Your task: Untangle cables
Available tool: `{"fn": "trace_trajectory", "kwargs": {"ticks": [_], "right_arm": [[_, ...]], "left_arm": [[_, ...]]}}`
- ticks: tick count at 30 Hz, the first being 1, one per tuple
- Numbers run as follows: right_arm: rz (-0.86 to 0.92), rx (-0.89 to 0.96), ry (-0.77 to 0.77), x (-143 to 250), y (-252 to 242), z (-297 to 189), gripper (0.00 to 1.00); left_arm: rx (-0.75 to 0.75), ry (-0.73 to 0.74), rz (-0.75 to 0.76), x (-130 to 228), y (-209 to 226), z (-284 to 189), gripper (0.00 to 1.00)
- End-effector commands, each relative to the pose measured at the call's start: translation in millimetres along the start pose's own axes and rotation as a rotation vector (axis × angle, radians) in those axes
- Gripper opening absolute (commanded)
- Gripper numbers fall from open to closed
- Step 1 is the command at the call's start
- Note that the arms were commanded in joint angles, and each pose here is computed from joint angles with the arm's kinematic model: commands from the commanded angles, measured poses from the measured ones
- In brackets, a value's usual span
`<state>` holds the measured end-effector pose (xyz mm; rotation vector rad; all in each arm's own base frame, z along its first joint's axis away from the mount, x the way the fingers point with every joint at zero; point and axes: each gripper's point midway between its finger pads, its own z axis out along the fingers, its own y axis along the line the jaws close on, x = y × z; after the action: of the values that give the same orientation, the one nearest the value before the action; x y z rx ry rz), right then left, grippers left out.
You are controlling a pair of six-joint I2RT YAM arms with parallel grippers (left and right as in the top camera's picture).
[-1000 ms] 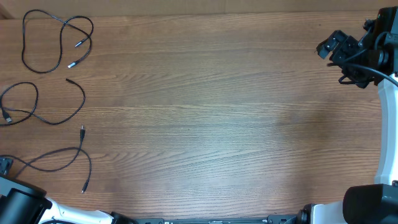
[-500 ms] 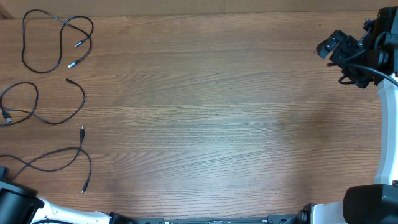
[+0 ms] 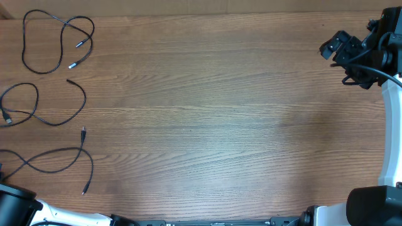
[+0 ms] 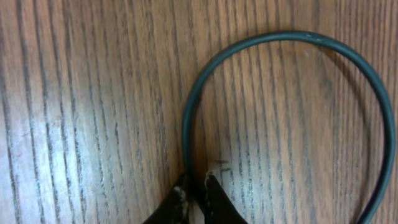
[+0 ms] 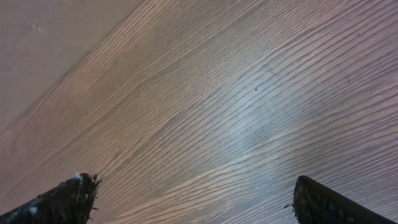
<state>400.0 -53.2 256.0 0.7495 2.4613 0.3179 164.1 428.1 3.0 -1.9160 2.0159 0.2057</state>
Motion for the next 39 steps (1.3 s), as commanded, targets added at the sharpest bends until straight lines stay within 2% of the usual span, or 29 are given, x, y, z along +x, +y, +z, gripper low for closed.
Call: {"fn": "trace_trajectory", "kwargs": {"ticks": [1, 6, 11, 13, 18, 19, 20, 22, 24, 28, 30, 32, 33, 39], "right_arm": [[0.000, -0.013, -0.017, -4.3, 4.0, -4.1, 1.00], [0.000, -0.013, -0.017, -4.3, 4.0, -4.1, 1.00], [0.000, -0.013, -0.017, -4.3, 4.0, -4.1, 1.00], [0.000, -0.013, -0.017, -4.3, 4.0, -4.1, 1.00], [0.000, -0.013, -0.017, -4.3, 4.0, -4.1, 1.00], [0.000, -0.013, -0.017, -4.3, 4.0, -4.1, 1.00], [0.000, -0.013, -0.017, -4.3, 4.0, -4.1, 1.00], [0.000, -0.013, -0.017, -4.3, 4.0, -4.1, 1.00], [0.000, -0.013, -0.017, -4.3, 4.0, -4.1, 1.00], [0.000, -0.013, -0.017, -4.3, 4.0, -4.1, 1.00], [0.000, -0.013, -0.017, -4.3, 4.0, -4.1, 1.00], [0.000, -0.013, -0.017, -4.3, 4.0, -4.1, 1.00], [0.000, -0.013, -0.017, -4.3, 4.0, -4.1, 1.00], [0.000, -0.013, -0.017, -4.3, 4.0, -4.1, 1.00]], "left_arm": [[0.031, 0.003, 0.001, -1.8, -5.5, 4.7, 0.08], [0.072, -0.026, 0.043, -9.2, -14.2, 4.0, 0.06], [0.091, -0.036, 0.077, -12.7, -20.1, 1.7, 0.15], [0.107, -0.028, 0.077, -13.6, -23.7, -1.9, 0.40], [0.170, -0.020, 0.072, -27.1, -39.9, -25.8, 0.47], [0.185, -0.014, 0.071, -29.6, -43.4, -33.1, 0.58], [0.207, -0.003, 0.072, -32.2, -48.8, -42.9, 0.75], [0.274, 0.024, 0.073, -35.2, -62.9, -62.2, 0.83], [0.381, 0.063, 0.075, -35.1, -83.1, -84.0, 0.99], [0.759, 0.183, 0.083, -22.0, -146.9, -143.6, 1.00], [0.902, 0.247, 0.092, -7.6, -177.4, -171.1, 1.00], [0.939, 0.277, 0.138, 10.1, -201.6, -188.1, 1.00], [0.935, 0.278, 0.214, 28.7, -222.6, -200.4, 1.00], [0.785, 0.220, 0.552, 115.6, -285.8, -231.4, 1.00]]}}
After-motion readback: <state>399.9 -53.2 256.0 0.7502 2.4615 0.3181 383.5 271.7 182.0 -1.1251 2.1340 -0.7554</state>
